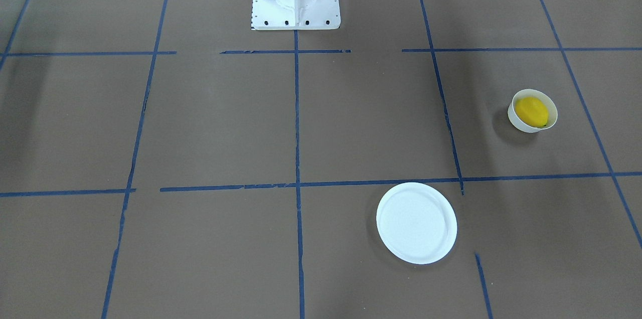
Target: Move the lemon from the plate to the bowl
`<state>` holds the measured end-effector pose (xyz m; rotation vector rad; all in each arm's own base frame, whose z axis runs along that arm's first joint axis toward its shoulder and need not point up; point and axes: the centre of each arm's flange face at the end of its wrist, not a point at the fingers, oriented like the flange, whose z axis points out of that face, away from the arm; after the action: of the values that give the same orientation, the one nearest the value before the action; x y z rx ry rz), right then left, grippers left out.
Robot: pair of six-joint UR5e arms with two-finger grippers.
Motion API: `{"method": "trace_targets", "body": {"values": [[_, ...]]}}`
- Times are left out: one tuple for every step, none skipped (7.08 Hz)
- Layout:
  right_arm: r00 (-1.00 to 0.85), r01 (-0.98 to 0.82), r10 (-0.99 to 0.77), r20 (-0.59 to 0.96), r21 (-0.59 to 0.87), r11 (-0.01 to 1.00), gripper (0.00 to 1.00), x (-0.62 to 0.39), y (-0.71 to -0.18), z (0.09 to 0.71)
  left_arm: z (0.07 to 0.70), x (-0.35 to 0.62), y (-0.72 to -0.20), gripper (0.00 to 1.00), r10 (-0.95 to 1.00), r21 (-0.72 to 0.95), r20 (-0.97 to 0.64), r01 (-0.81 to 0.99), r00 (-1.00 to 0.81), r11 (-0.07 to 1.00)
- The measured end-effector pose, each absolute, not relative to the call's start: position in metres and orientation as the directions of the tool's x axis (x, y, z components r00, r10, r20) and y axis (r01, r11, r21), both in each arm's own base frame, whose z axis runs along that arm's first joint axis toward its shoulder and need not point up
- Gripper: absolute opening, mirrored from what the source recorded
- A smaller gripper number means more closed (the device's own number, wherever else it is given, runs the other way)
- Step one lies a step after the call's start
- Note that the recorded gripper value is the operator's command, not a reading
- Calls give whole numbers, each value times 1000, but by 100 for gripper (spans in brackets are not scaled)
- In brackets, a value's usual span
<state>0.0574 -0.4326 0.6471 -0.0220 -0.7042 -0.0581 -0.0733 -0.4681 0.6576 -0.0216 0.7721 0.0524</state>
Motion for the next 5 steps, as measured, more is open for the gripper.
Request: {"method": "trace_targets", "body": {"values": [[761,61,-46,648,-1,998,100,57,-433,647,657,-73,-468,100,37,-2,-698,-52,715,999],[761,61,-46,648,0,998,100,57,-433,647,657,-73,-469,100,37,0,-698,-52,716,999],[761,61,-46,648,-1,998,100,57,-433,647,656,-74,-469,100,39,3,-698,-52,716,999],[761,61,-46,648,-1,998,100,57,-433,647,654,-74,-469,100,43,7,-697,-53,716,999],[761,61,-46,648,-1,998,100,57,-433,647,652,-74,-470,100,49,14,-696,-54,716,998]]}}
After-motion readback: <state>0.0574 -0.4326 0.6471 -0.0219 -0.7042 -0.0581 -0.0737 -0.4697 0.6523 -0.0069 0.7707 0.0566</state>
